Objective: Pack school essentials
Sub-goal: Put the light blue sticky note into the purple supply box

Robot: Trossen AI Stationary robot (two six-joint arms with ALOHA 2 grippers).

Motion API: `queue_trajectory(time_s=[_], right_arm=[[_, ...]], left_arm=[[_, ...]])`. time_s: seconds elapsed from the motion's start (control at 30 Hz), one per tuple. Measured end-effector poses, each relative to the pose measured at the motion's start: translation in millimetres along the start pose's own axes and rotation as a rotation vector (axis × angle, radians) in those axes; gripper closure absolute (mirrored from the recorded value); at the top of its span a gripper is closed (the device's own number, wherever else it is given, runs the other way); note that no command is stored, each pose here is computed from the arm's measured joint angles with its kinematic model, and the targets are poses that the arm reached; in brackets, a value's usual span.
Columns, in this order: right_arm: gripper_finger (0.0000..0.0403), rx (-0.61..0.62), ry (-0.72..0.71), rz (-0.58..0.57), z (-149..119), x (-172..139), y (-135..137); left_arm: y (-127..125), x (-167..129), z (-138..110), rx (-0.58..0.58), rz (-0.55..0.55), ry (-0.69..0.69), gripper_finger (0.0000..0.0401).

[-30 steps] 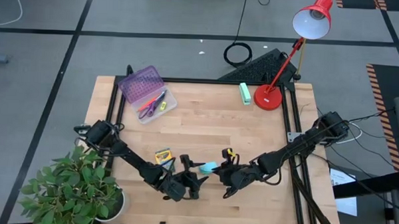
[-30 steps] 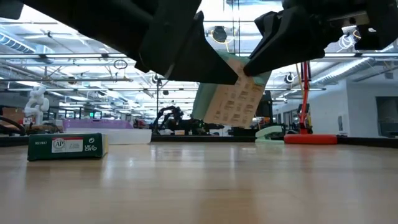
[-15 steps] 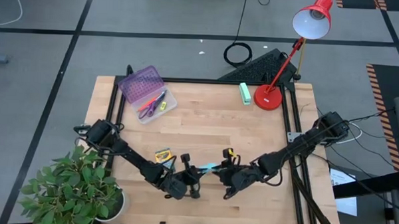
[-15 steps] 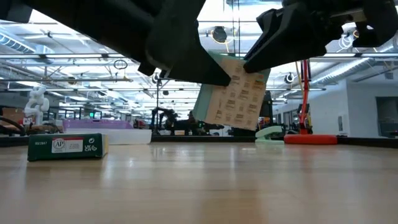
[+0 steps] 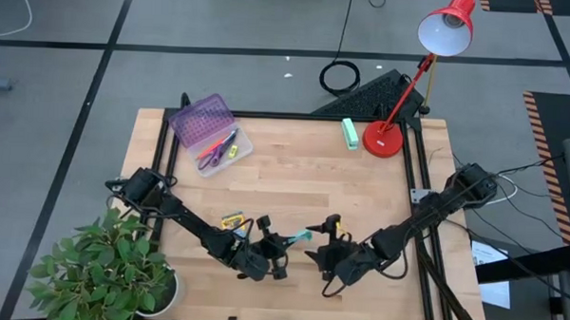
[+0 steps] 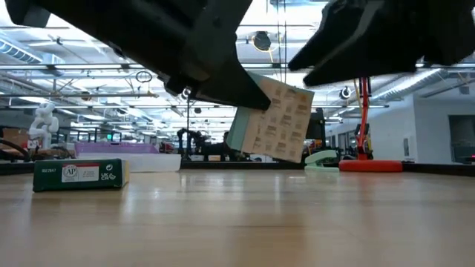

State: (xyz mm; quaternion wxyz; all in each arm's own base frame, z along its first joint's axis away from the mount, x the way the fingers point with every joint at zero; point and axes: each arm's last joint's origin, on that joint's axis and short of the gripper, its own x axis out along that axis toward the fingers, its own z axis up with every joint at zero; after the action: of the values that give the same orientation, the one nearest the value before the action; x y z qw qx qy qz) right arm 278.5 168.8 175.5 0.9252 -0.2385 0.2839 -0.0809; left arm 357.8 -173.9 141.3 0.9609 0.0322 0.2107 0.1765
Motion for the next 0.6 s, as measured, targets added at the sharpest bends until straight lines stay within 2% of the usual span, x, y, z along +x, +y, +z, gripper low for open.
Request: queue_trajectory(time_s=[0.1,0.3,0.6], right_arm=[[0.0063,0.013,0.014,-0.013,-4,10,2],[0.0110,0.033,0.039,-0.044,-8,21,-3],[0.0219,-0.012,0.082,-0.039,-12,21,-5]], left_arm=[[0,0,1,-0.002,-0.004,-0.006,0.0389],[-1,0,2,0.023,-0.029,-0.006,0.0390],[-3,-2,1,0.059,-0.035,-0.007,0.0390]])
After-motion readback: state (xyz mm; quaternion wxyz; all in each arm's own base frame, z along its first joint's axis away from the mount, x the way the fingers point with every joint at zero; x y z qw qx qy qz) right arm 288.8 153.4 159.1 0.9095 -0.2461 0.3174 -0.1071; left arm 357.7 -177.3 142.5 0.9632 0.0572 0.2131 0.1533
